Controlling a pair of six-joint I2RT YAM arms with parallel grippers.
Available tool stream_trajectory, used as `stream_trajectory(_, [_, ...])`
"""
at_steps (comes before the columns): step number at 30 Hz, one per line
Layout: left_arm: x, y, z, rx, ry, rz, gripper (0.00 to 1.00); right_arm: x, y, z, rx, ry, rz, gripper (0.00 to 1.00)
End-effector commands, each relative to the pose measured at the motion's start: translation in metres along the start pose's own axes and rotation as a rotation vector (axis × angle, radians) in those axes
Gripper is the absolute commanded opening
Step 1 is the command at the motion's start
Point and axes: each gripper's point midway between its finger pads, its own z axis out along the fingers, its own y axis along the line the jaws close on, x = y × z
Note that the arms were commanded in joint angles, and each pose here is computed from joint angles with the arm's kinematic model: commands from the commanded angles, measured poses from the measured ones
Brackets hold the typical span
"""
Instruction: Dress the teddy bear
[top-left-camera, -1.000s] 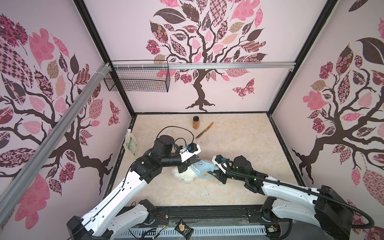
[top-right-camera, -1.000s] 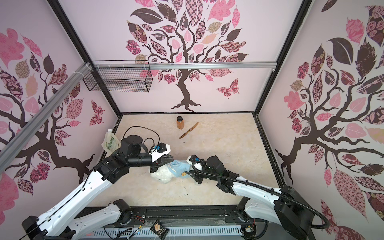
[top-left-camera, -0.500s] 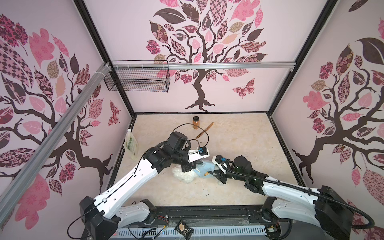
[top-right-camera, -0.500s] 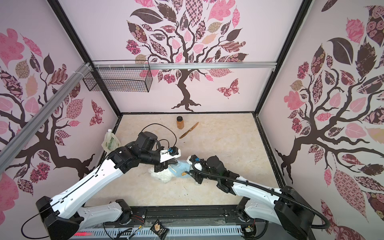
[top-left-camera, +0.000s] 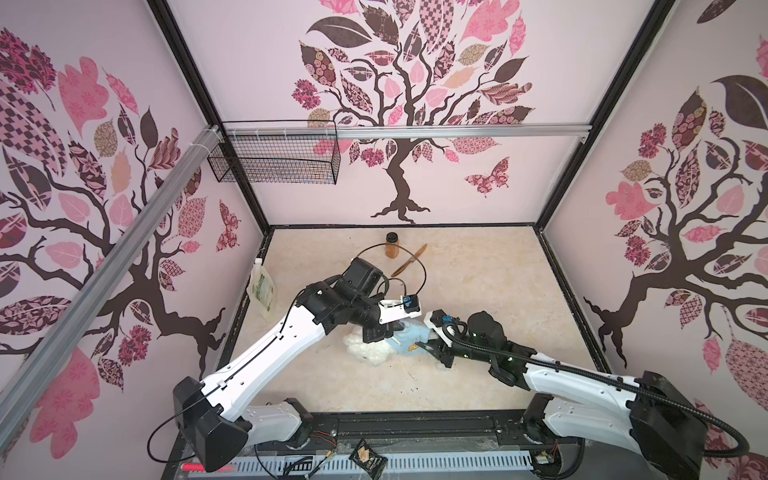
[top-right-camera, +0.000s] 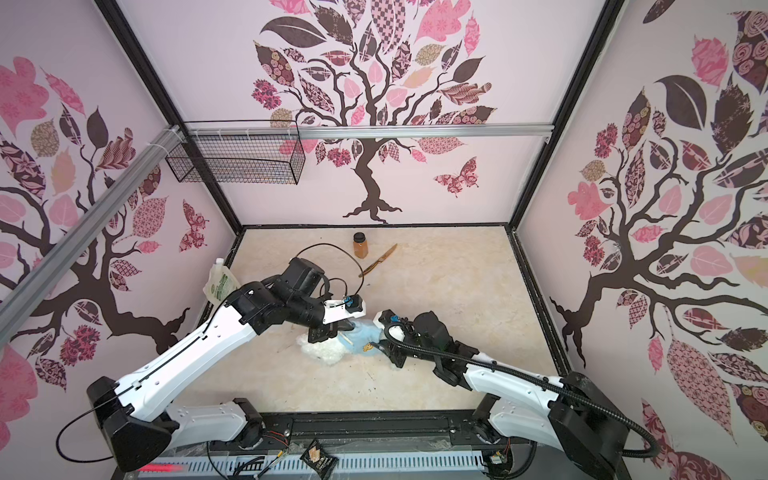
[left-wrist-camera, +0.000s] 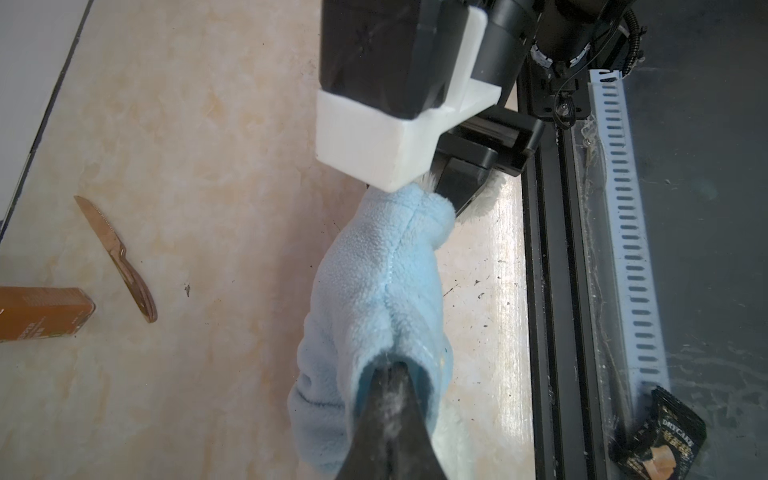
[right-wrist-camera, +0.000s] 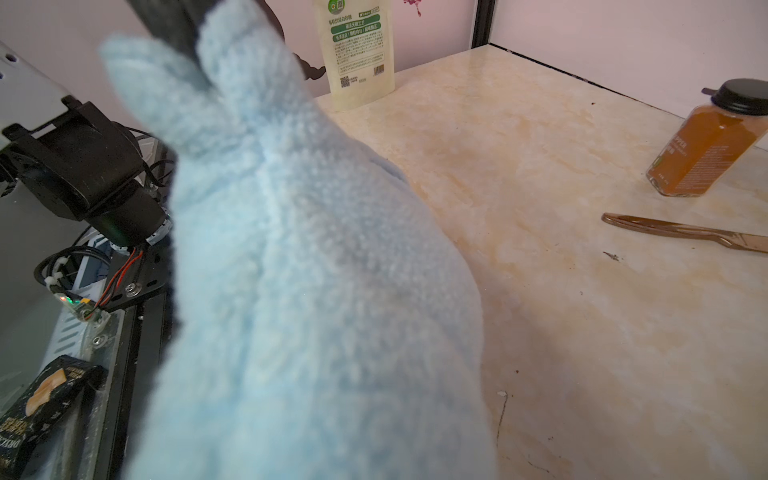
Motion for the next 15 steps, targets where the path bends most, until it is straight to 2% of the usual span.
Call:
stream_trajectory(1, [-0.006, -0.001, -0.002, 0.019, 0.004, 0.024, 0.06, -0.024, 0.003, -0.007, -0.009, -0.088, -0.036, 0.24])
stream_trajectory(7, [-0.011, -0.005, 0.006, 0.061, -0.035, 0.017, 0.13, -0.028, 0.006, -0.009, -0.019, -0.105, -0.037, 0.24])
stream_trajectory(15, [-0.018, -0.004, 0.015, 0.081, -0.093, -0.007, 0.28, -0.036, 0.011, -0.011, -0.045, -0.139, -0.027, 0.24])
